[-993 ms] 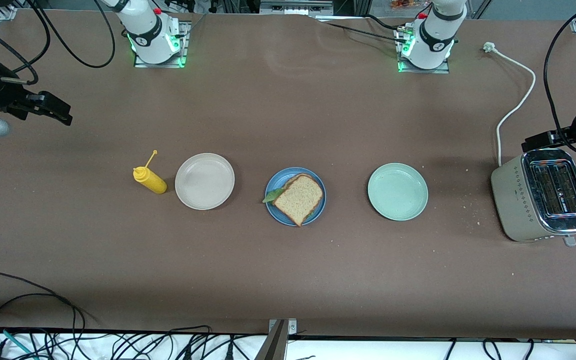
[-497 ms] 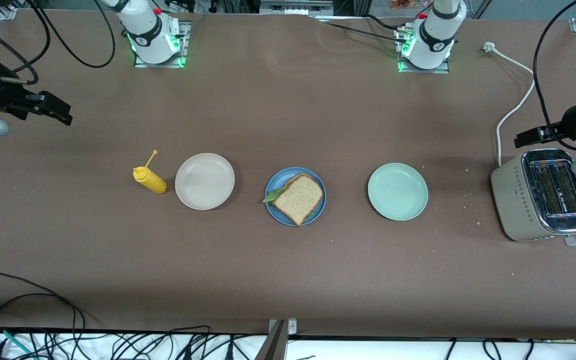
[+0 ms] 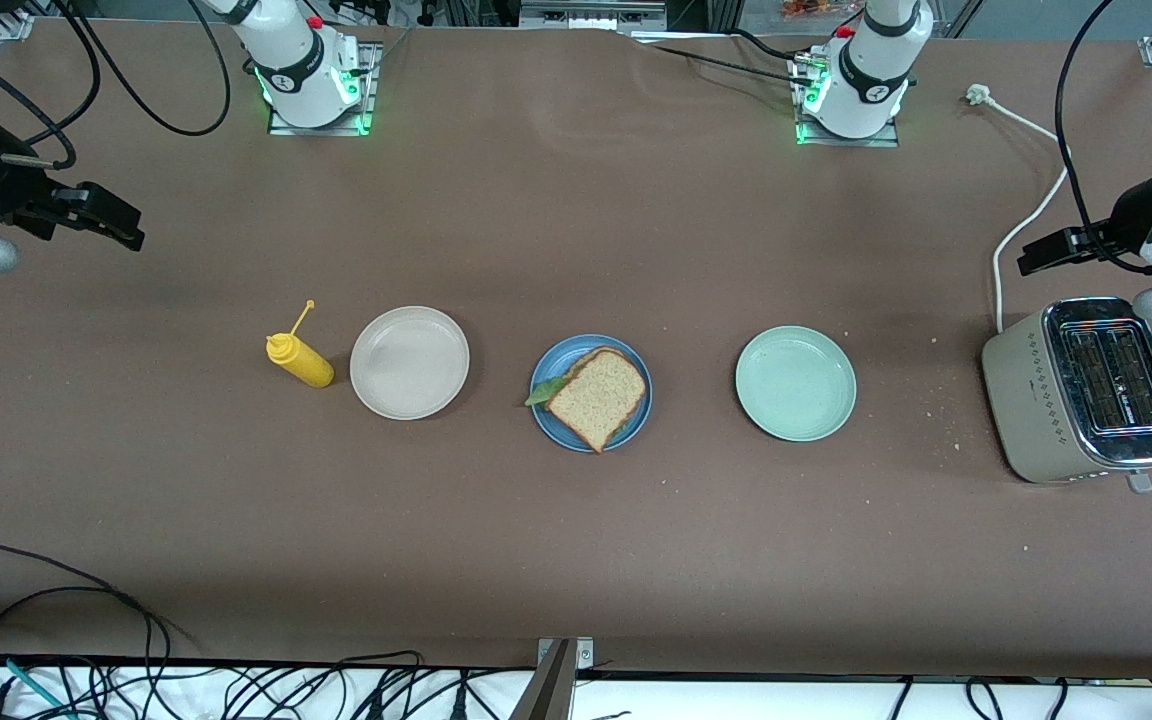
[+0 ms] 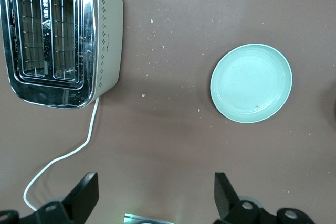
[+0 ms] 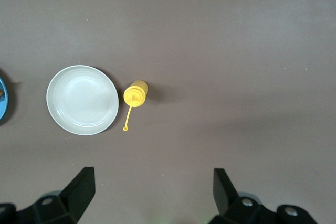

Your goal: Make sandwich in blue plate with both arms

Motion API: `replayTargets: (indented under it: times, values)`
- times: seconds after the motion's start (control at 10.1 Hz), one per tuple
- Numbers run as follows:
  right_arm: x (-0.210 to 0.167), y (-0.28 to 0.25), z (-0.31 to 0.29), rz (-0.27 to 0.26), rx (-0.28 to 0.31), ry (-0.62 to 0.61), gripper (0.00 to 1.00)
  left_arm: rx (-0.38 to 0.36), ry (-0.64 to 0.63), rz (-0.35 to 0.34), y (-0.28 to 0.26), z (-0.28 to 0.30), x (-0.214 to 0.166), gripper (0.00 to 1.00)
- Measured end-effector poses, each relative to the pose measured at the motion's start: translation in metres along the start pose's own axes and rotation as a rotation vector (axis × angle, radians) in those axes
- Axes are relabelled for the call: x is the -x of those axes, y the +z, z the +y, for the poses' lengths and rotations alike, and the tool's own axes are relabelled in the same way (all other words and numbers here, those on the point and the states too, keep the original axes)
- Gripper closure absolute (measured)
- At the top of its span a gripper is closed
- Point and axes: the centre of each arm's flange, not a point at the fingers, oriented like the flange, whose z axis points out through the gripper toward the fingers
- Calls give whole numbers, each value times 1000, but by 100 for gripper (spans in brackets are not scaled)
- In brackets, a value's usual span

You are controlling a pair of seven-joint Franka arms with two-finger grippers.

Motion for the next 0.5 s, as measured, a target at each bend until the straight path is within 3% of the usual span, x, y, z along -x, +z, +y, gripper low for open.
replayTargets:
  times: [0.5]
  values:
    - [0, 0, 1, 0, 0, 2, 0, 55, 43, 39, -10, 25, 23, 0]
